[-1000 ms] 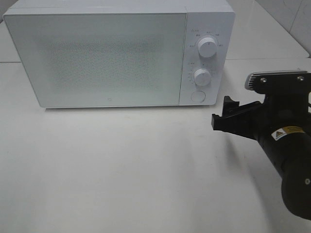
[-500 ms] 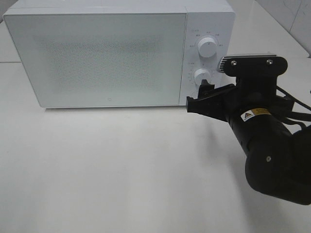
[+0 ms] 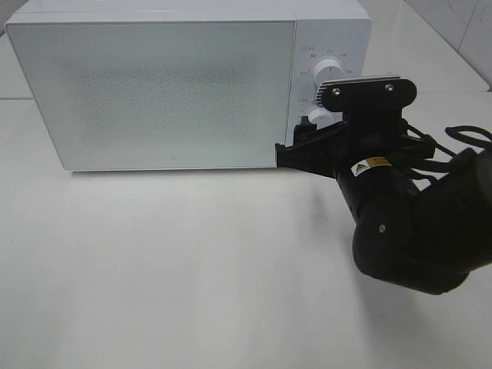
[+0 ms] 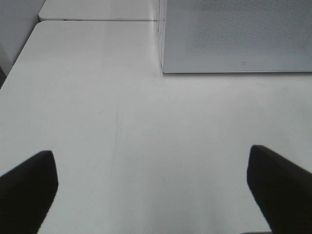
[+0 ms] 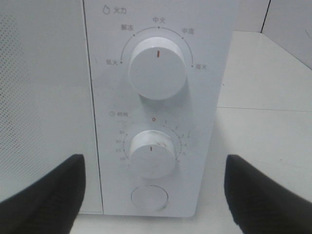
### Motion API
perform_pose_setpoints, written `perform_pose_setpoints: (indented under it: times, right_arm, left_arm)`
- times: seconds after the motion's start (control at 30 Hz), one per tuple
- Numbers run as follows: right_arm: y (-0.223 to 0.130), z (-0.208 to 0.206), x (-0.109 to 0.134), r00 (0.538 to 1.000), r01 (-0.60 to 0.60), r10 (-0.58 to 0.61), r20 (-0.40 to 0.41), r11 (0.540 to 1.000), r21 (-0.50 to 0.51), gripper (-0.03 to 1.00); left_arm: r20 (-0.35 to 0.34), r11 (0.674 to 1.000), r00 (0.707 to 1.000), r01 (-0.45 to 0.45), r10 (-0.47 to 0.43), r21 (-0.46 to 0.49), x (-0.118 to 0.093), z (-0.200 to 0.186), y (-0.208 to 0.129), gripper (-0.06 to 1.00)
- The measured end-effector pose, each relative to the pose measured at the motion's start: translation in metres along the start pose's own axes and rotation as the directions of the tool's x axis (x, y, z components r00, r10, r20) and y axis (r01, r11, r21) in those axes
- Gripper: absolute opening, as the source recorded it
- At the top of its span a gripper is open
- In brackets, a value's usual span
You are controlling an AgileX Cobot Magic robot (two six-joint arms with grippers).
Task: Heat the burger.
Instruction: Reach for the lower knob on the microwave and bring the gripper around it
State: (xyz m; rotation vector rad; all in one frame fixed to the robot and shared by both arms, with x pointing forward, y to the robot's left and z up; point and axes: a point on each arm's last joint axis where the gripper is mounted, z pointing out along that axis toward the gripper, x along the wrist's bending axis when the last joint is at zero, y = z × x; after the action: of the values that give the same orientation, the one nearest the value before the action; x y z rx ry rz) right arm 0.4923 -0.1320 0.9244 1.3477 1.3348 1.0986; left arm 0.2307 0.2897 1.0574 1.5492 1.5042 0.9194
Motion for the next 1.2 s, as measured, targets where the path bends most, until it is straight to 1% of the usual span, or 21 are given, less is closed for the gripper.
perform_pose_setpoints:
  times: [0.07,0.17,0.6,0.83,1.03,1.2]
  right_arm:
    - [-0.001,0.010,0.005,1.000,0.011,-0.011,-0.012,1.000,-0.011,0.77]
    - [-0.004,0.018,0.007,1.000,0.017,-0.017,-0.007,1.000,-0.012,0.77]
    - [-0.011,0.045,0.004,1.000,0.010,-0.010,0.011,1.000,-0.016,0.77]
    - [-0.014,0.054,0.009,1.000,0.000,0.000,-0.001,1.000,-0.023,0.77]
    - [-0.023,0.070,0.004,0.999,-0.029,0.029,0.029,1.000,-0.002,0.77]
    - [-0.027,0.073,0.005,0.999,-0.036,0.036,0.026,0.999,0.014,0.77]
  left_arm:
    - [0.000,1.000,1.000,0.000,0.000,0.000,0.000,0.000,0.000,0.97]
    - [0.000,1.000,1.000,0.000,0.000,0.000,0.000,0.000,0.000,0.97]
    - [0.000,1.000,1.000,0.000,0.000,0.000,0.000,0.000,0.000,0.97]
    - [0.000,1.000,1.000,0.000,0.000,0.000,0.000,0.000,0.000,0.97]
    - [0.000,1.000,1.000,0.000,0.000,0.000,0.000,0.000,0.000,0.97]
    - [0.000,1.000,1.000,0.000,0.000,0.000,0.000,0.000,0.000,0.97]
